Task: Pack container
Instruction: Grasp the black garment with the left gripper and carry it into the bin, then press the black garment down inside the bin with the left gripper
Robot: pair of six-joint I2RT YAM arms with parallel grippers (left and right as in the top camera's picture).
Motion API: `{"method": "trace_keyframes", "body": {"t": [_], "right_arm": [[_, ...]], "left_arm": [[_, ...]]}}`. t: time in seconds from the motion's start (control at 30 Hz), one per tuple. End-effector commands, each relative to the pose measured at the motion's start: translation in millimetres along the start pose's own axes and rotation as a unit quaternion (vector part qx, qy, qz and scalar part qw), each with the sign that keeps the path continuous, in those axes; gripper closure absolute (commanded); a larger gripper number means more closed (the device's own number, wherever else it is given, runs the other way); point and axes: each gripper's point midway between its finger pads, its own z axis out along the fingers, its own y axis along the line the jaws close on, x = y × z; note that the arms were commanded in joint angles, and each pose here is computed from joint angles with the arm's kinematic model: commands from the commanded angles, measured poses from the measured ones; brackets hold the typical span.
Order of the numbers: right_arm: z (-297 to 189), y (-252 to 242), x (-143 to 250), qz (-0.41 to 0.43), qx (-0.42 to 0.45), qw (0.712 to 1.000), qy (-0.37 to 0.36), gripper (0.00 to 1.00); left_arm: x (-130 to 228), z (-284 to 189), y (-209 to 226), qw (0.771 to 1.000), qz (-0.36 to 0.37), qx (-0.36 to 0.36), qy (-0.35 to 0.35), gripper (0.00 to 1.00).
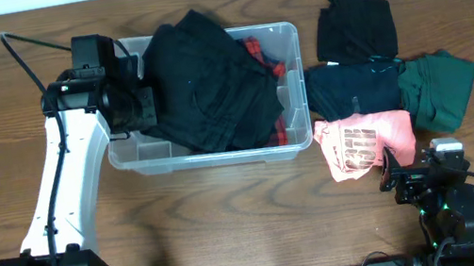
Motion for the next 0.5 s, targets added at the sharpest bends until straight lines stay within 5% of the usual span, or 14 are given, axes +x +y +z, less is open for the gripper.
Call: {"method": "trace_keyframes", "body": {"t": [0.0, 0.2, 0.47], "right_arm": [[0, -3, 0, 0.005, 0.007, 1.0, -0.002, 0.01], [0, -3, 0, 0.005, 0.007, 1.0, -0.002, 0.01], [0, -3, 0, 0.005, 0.007, 1.0, -0.002, 0.01]], "left_arm": [[3, -9, 7, 0.999, -0.035, -0.02, 0.003, 0.94], [9, -13, -1, 0.998, -0.068, 0.002, 0.012, 0.94], [-21, -95, -23, 0.993, -0.05, 0.038, -0.1, 0.94]]}}
